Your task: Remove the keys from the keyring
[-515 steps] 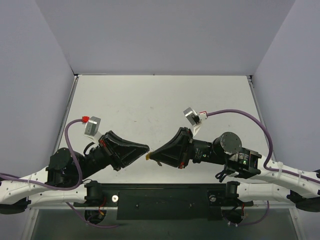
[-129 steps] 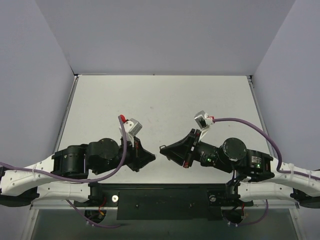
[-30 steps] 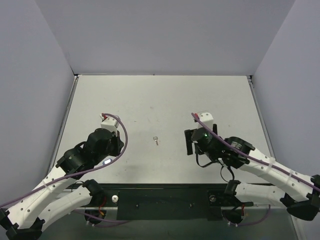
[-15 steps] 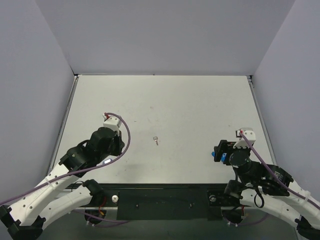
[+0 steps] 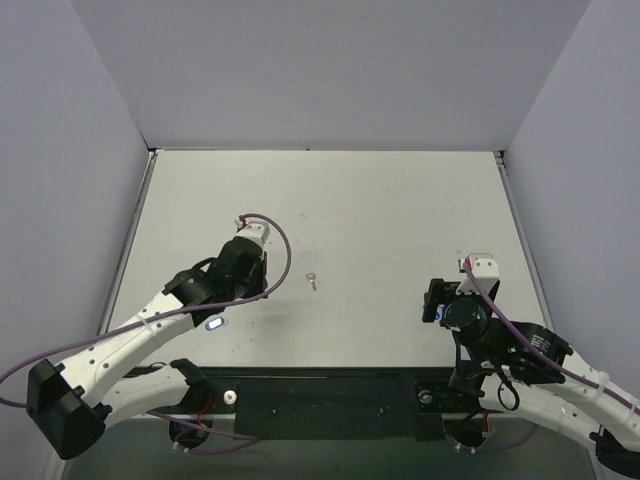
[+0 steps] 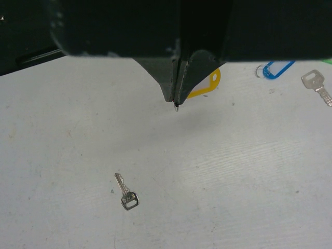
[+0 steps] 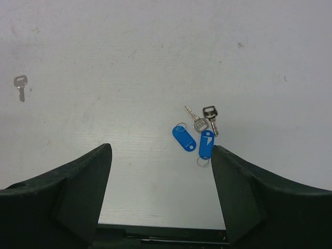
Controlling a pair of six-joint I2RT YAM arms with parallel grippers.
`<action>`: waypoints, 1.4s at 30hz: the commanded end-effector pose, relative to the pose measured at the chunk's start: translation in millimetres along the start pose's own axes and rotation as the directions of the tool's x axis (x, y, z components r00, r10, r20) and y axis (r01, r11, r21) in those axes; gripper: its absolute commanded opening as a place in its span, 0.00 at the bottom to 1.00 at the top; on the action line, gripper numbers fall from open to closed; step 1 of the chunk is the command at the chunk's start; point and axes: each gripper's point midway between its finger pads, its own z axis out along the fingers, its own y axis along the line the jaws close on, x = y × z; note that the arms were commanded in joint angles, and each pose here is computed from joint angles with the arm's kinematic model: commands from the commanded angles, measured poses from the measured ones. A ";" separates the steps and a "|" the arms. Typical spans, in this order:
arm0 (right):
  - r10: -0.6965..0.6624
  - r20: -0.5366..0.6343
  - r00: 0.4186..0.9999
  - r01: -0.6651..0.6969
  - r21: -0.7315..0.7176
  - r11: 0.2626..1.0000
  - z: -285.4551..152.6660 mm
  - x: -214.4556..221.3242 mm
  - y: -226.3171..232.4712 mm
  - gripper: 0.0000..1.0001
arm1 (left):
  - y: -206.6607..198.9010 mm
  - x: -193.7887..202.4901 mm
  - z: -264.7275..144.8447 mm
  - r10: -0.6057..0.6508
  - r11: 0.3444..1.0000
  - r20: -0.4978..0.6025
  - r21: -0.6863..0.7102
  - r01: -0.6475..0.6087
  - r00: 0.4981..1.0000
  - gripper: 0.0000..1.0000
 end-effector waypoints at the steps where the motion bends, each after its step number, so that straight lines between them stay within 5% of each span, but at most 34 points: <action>1: -0.027 0.002 1.000 0.027 0.015 1.000 1.5 0.1 -1.1 0.73 | -27.7 -56.5 11.3 -0.070 0.995 0.113 0.077 0.062 0.991 0.00; 7: -0.031 -0.001 1.000 0.031 0.006 1.000 1.5 0.7 1.2 0.73 | -31.2 -96.1 29.6 -0.105 0.993 0.107 0.072 0.097 0.989 0.00; 9: -0.033 -0.001 0.999 0.033 0.007 0.999 1.3 1.3 0.5 0.73 | -35.5 -101.5 35.0 -0.125 0.989 0.089 0.095 0.116 0.988 0.30; 11: -0.036 0.000 0.999 0.036 0.008 0.999 1.4 1.1 0.4 0.73 | -40.7 -107.0 35.4 -0.128 0.986 0.083 0.116 0.118 0.988 0.79; 22: -0.054 -0.017 0.998 0.053 -0.004 0.999 2.3 3.4 6.1 0.74 | -29.1 -123.8 -5.0 -0.104 0.990 0.155 0.111 0.088 0.982 0.84; 30: 0.000 0.017 1.000 0.000 0.008 1.000 0.1 -4.6 3.5 0.75 | 14.1 -84.3 -40.3 -0.034 0.999 0.182 0.007 0.033 0.983 0.87; 36: 0.083 0.061 0.995 -0.083 -0.001 0.997 -3.9 -11.2 -1.4 0.76 | 25.6 -53.4 -61.4 -0.069 0.997 0.236 0.055 0.057 0.969 0.88; 42: 0.148 0.112 0.983 -0.144 -0.044 0.989 -14.1 -20.9 -10.8 0.90 | 32.0 -42.2 -71.0 -0.090 0.994 0.304 0.087 0.067 0.948 0.88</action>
